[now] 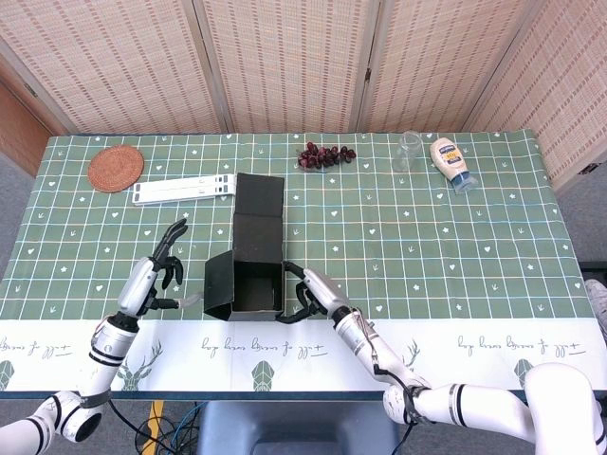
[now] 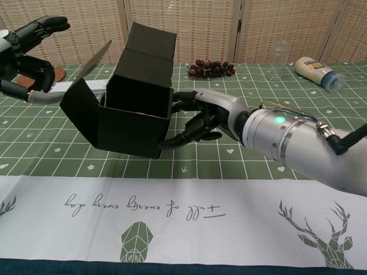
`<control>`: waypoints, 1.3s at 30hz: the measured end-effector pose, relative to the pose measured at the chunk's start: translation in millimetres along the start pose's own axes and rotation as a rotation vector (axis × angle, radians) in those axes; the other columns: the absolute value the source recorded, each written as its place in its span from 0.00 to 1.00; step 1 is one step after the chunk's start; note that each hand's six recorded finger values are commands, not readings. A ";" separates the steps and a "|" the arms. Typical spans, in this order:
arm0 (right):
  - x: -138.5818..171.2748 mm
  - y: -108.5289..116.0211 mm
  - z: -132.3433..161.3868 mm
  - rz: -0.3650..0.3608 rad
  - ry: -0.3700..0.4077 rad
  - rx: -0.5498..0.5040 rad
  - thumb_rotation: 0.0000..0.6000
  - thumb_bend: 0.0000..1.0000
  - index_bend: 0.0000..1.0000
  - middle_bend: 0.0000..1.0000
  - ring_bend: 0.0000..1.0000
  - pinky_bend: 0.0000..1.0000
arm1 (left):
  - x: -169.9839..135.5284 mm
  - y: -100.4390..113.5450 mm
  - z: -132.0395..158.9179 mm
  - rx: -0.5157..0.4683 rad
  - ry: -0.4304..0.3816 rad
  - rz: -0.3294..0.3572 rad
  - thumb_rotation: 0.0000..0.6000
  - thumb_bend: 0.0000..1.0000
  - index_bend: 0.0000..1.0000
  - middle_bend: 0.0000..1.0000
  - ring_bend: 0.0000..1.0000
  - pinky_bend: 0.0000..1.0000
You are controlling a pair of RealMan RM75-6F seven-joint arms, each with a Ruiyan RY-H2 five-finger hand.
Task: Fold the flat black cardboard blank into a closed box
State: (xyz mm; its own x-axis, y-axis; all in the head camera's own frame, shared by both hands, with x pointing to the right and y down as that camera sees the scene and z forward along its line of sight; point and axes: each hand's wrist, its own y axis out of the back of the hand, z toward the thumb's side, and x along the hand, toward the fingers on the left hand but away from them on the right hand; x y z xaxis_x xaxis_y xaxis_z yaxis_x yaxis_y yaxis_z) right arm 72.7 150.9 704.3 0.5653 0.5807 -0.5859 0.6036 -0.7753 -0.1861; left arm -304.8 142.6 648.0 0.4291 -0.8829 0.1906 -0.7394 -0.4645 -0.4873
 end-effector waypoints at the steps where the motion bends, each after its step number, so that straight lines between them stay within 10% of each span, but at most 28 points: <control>1: -0.3 -0.8 -0.7 0.001 -0.005 0.005 1.00 0.33 0.27 0.40 0.80 1.00 | -0.6 -2.6 0.2 0.005 -0.005 -0.005 1.00 0.15 0.01 0.00 0.67 0.82; 39: -8.2 -11.3 -23.7 0.066 -0.137 0.135 1.00 0.34 0.27 0.40 0.80 1.00 | 13.1 -79.2 -16.5 0.306 -0.247 -0.219 1.00 0.15 0.39 0.25 0.68 0.82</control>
State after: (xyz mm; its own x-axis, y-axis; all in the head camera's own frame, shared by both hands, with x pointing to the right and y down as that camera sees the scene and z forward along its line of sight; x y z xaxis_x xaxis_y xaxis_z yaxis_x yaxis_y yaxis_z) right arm 74.5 160.7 729.9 0.5134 0.4956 -0.7006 0.4821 -0.8419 -0.2422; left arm -249.1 166.7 703.2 0.6969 -0.7061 0.1257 -0.4462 -0.5641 -0.6947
